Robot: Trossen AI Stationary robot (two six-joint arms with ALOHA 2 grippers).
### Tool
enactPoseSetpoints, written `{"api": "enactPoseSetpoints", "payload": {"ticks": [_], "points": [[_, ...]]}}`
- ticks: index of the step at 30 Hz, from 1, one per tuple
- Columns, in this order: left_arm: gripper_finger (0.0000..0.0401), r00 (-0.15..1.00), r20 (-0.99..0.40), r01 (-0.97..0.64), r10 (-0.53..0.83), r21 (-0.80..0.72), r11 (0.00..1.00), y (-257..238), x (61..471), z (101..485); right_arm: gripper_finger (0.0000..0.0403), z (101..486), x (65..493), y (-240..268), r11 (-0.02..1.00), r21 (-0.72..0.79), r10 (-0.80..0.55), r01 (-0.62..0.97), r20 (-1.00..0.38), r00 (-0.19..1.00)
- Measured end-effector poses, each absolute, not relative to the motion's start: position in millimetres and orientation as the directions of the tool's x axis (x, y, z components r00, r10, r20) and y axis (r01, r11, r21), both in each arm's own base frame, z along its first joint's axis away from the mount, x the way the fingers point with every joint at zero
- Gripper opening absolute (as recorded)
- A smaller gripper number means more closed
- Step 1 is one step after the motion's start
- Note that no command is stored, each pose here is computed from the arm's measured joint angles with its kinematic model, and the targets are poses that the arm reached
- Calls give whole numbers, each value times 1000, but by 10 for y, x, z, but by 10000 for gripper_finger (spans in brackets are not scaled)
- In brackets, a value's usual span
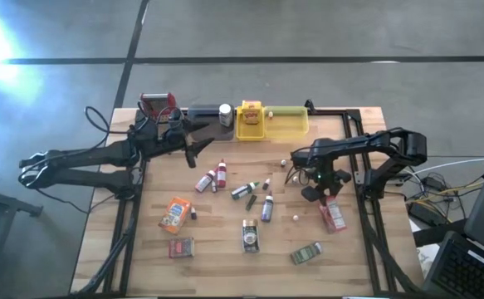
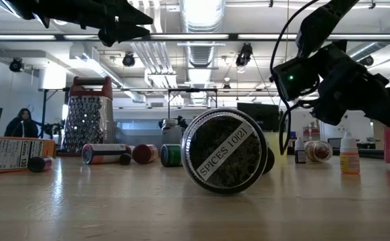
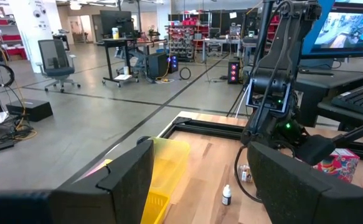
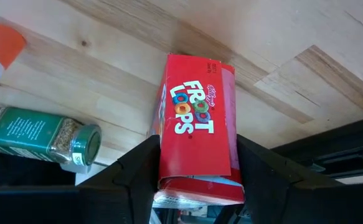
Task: Pick & Place Kitchen Items
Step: Put the red cereal box into the yellow bin
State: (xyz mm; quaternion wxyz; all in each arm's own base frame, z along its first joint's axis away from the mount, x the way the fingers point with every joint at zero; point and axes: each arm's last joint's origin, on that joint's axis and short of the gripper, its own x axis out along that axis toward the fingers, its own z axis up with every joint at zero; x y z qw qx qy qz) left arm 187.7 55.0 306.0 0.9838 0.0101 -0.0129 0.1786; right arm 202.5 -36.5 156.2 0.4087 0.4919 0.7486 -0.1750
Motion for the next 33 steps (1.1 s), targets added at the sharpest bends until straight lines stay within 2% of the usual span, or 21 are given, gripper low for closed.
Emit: {"api": "enactPoseSetpoints", "payload": {"ticks": [8,13,22,28,33], "points": [[264,936,29,-352,352,15,936,551,1877,3060,167,1658,2015,-362,458,176,585,871,-797,-147],[264,936,29,-352,351,15,936,550,1877,3060,176,1819,2038,-368,461,234,569,856,-818,-82],[264,936,30,-352,351,15,936,551,1877,3061,175,2387,2182,-410,495,414,502,764,-854,137],[264,936,31,-352,351,15,936,550,1877,3062,160,2860,2306,-466,593,488,403,641,-868,289],[264,936,31,-352,351,15,936,550,1877,3061,159,3211,2413,-513,665,493,314,560,-866,390]]}}
